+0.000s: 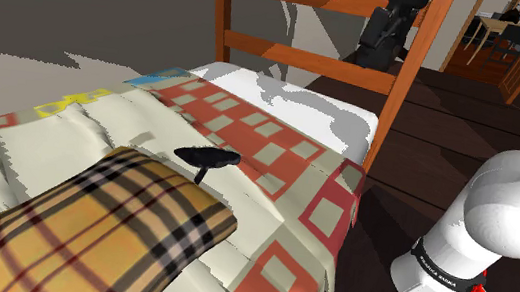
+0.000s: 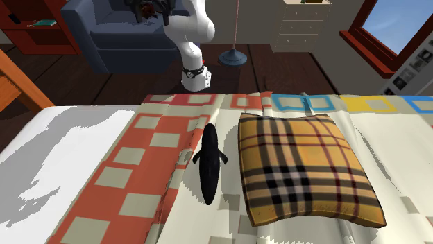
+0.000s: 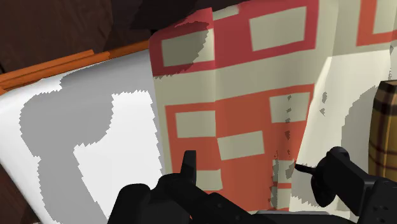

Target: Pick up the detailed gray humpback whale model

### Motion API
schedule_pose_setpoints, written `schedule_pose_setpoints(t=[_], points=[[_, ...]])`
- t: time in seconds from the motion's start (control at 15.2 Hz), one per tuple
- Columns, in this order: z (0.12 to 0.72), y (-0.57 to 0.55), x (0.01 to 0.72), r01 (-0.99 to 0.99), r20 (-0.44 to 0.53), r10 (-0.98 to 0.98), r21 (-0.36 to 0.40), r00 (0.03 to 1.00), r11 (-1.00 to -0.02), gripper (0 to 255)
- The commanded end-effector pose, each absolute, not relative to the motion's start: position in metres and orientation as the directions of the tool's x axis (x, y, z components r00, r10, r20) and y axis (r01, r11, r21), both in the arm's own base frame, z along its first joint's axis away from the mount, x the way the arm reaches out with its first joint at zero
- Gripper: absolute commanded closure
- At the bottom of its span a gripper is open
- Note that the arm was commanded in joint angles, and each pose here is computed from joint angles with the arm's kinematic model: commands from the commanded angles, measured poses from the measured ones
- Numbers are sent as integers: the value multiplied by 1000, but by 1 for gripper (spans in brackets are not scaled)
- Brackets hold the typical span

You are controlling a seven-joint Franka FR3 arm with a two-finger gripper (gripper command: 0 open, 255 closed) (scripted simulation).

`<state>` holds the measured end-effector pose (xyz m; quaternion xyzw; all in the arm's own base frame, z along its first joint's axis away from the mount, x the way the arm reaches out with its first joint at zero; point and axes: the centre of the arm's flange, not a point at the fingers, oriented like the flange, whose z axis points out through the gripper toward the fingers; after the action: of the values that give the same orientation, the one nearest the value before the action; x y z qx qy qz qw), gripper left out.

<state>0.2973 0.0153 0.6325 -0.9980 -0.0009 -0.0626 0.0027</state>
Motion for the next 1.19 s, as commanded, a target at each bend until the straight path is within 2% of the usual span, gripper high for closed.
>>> schedule_pose_setpoints(t=[0.0,1.12], points=[[633,15,297,2,125,1,-5,992,-1000,0],[520,129,485,49,-77,50,-6,996,-999,0]])
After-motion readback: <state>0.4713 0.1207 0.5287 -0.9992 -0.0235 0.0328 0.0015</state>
